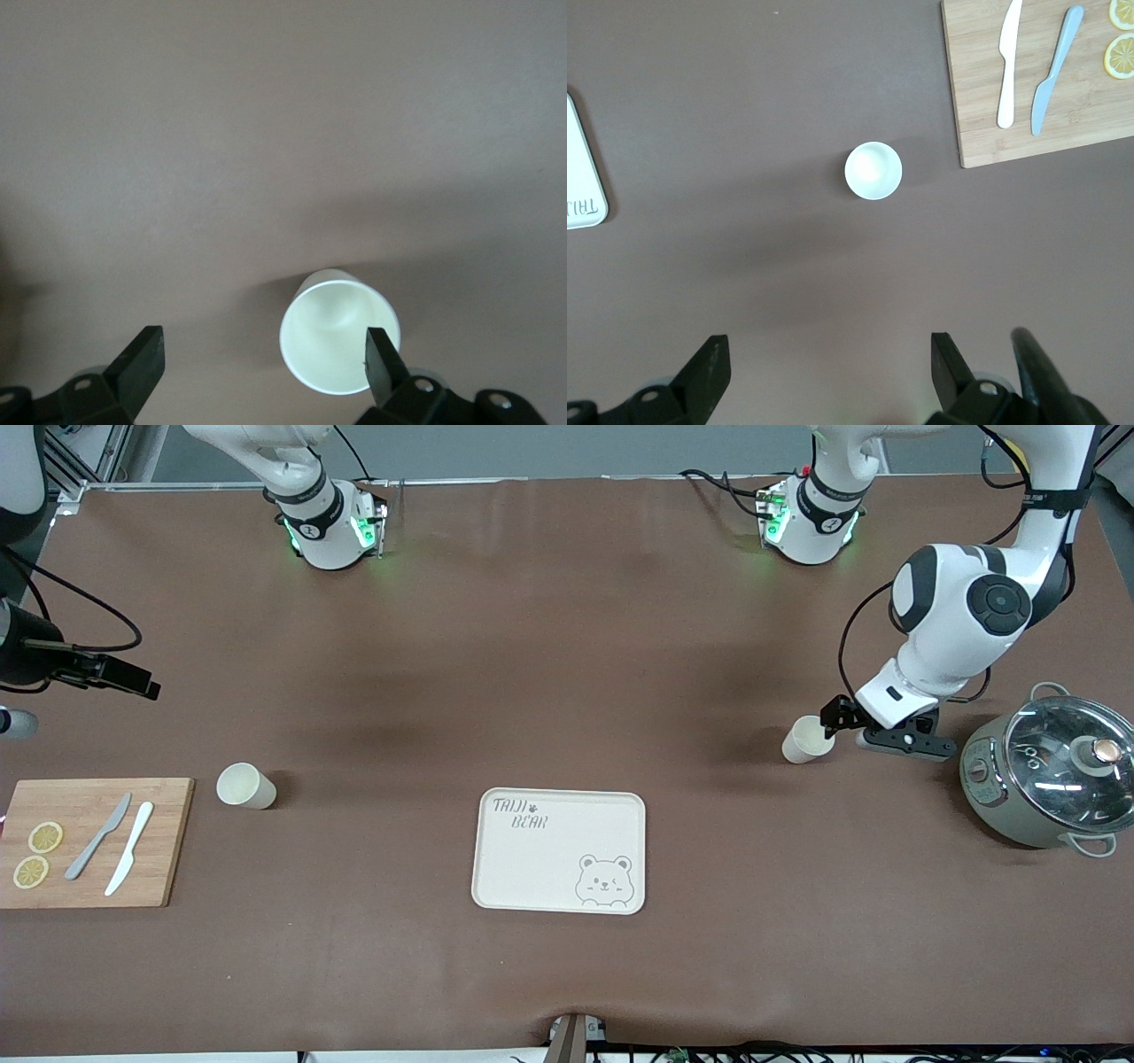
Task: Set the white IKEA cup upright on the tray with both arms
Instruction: 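Lower the left gripper around the cup rim and close it, then carry the held cup with the left gripper over the bear tray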
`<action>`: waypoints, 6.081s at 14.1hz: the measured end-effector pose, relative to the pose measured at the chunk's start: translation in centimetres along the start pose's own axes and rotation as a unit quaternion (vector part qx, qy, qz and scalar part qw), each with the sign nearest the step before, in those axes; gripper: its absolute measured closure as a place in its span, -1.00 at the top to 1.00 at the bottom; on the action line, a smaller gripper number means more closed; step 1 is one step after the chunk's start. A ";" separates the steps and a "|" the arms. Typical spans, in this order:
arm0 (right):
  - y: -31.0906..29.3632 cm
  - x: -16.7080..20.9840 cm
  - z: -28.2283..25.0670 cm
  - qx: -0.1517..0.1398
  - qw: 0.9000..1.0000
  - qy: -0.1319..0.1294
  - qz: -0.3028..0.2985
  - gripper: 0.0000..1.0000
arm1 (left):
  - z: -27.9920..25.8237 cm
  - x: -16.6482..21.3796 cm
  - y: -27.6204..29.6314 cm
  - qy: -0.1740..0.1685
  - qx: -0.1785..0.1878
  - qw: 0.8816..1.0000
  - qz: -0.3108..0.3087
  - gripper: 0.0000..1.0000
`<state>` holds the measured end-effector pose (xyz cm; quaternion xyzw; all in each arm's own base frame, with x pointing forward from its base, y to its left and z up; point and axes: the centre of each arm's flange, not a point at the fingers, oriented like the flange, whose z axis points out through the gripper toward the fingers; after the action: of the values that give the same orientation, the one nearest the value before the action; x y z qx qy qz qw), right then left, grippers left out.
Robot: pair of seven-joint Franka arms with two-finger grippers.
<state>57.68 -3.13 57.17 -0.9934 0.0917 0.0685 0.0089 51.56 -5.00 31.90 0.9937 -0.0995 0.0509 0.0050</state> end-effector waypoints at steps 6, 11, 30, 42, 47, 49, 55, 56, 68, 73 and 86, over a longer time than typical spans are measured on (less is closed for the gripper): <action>0.2 1.1 1.4 -0.001 1.000 -0.011 0.003 1.00 | 2.8 -2.0 -0.6 0.021 0.003 1.000 0.002 1.00; 1.2 2.2 3.1 -0.001 1.000 -0.025 0.012 1.00 | 4.7 -2.1 -0.4 0.027 0.002 1.000 0.003 1.00; 4.0 6.3 10.2 0.002 0.998 -0.048 0.038 1.00 | 10.2 -4.3 0.7 0.014 -0.006 1.000 0.009 0.99; 5.6 7.0 14.8 0.005 0.998 -0.038 0.052 1.00 | 9.8 -3.4 1.2 0.023 -0.007 1.000 0.017 -0.91; 7.0 7.0 16.2 0.006 0.997 -0.038 0.062 1.00 | 9.9 -0.9 2.0 0.036 -0.012 0.999 0.023 -0.91; 7.7 7.1 17.0 0.007 0.997 -0.038 0.069 1.00 | 10.1 0.7 2.8 0.038 -0.018 0.999 0.024 -0.91; 8.7 7.4 20.1 0.009 0.997 -0.020 0.077 1.00 | 7.1 7.3 8.3 0.010 -0.049 0.999 -0.002 -0.91; 8.8 7.4 20.6 0.009 0.997 -0.018 0.077 1.00 | 6.5 8.1 9.3 0.010 -0.053 0.999 -0.006 -0.91; 9.0 6.5 27.1 0.009 0.997 -0.005 0.081 1.00 | 3.1 15.6 23.4 -0.034 -0.072 0.996 -0.035 -0.91; 9.6 6.2 29.5 0.009 0.996 0.005 0.086 1.00 | 3.6 17.3 26.2 -0.039 -0.056 0.997 -0.038 -0.91; 9.9 6.0 32.5 0.010 0.996 -0.015 0.090 0.89 | 8.7 18.8 31.9 -0.005 -0.036 0.998 -0.052 -0.91</action>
<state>57.31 -12.99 24.14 -0.9798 0.1813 0.0831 0.0141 64.41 -40.09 25.19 0.9970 -0.0497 0.0416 0.0431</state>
